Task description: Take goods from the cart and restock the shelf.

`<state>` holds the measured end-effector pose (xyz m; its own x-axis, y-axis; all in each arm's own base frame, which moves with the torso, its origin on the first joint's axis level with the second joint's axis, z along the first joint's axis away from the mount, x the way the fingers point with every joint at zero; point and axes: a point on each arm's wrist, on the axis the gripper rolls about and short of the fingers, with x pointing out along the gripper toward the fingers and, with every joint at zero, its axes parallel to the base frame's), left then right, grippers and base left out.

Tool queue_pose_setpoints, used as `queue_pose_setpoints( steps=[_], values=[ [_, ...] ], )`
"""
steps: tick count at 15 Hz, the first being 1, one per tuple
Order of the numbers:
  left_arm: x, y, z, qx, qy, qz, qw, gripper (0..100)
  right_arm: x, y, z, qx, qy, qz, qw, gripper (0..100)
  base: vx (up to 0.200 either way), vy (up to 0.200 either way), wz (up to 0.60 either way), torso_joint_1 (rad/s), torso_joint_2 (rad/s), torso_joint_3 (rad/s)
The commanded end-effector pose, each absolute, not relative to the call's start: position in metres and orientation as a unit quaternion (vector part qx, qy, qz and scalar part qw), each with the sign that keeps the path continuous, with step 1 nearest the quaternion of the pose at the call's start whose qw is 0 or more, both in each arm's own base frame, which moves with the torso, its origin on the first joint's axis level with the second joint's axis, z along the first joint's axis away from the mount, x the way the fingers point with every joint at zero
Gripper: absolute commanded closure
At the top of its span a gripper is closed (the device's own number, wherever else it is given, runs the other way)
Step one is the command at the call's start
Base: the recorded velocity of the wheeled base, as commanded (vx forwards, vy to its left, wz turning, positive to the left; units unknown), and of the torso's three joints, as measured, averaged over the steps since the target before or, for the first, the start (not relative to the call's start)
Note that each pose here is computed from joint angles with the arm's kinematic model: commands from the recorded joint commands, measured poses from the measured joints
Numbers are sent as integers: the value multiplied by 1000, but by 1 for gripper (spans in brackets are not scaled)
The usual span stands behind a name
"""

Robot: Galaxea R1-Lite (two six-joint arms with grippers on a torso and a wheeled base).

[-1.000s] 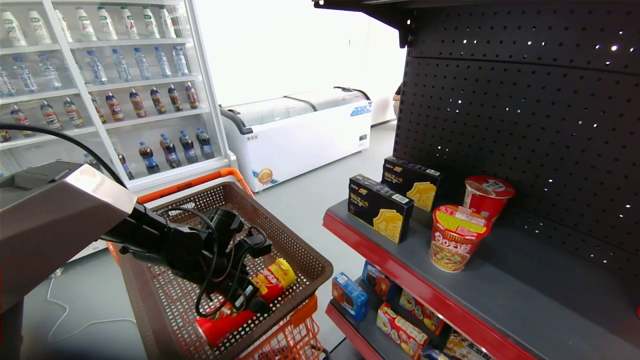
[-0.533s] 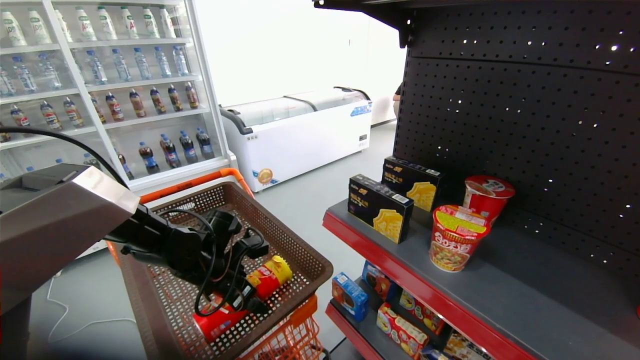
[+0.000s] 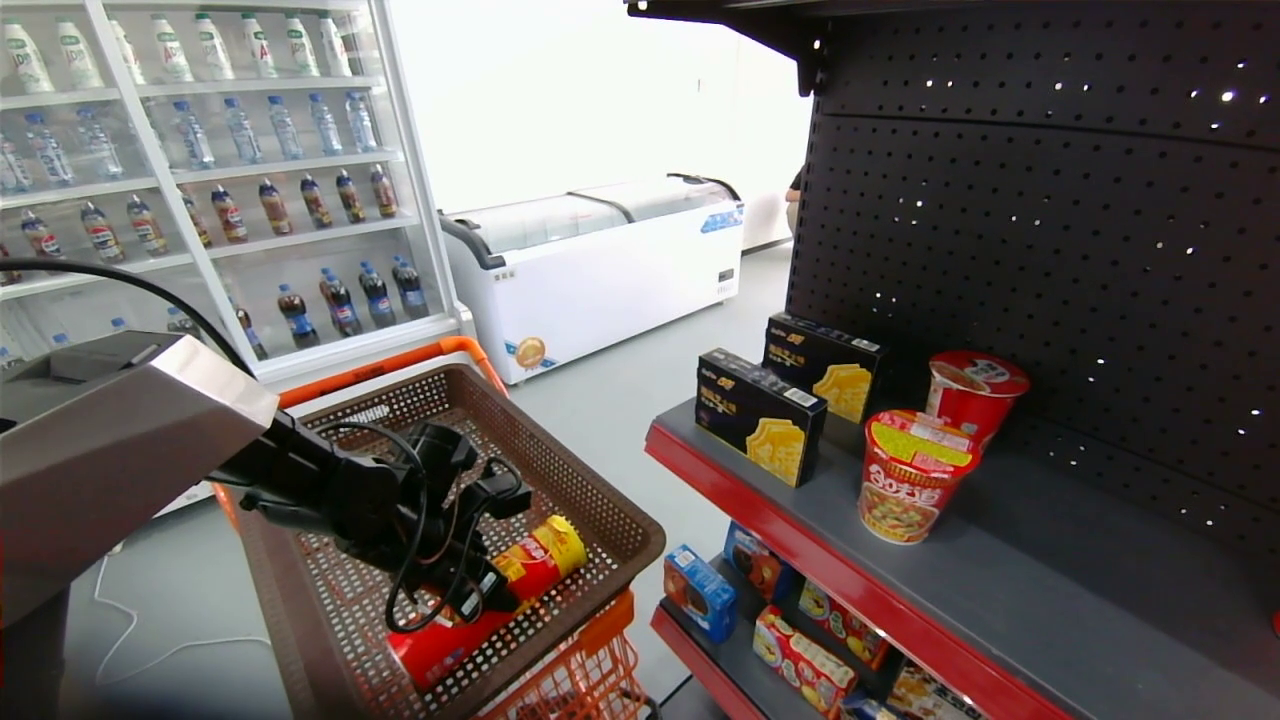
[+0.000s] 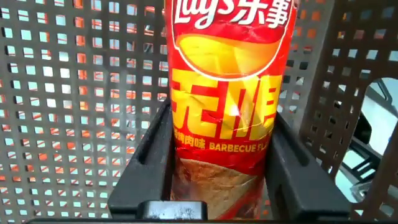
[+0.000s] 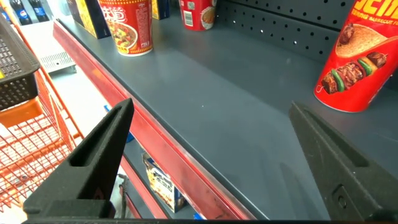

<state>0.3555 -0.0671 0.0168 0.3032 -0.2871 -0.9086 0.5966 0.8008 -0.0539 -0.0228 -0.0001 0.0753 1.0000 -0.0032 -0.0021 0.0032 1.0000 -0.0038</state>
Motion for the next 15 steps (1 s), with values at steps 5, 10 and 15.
queue_pose_setpoints(
  steps=[5, 10, 15],
  values=[
    [354, -66, 16, 148, 524, -277, 792, 100, -23, 0, 75, -2, 1, -2, 1000, 0, 0, 0, 0, 0, 0, 0],
    [354, -58, 38, 148, 492, -265, 816, 100, -23, 0, 75, -2, 1, -2, 1000, 0, 0, 0, 0, 0, 0, 0],
    [333, -44, 100, 147, 411, -241, 867, 100, -23, 0, 75, -2, 1, -2, 1000, 0, 0, 0, 0, 0, 0, 0]
  ],
)
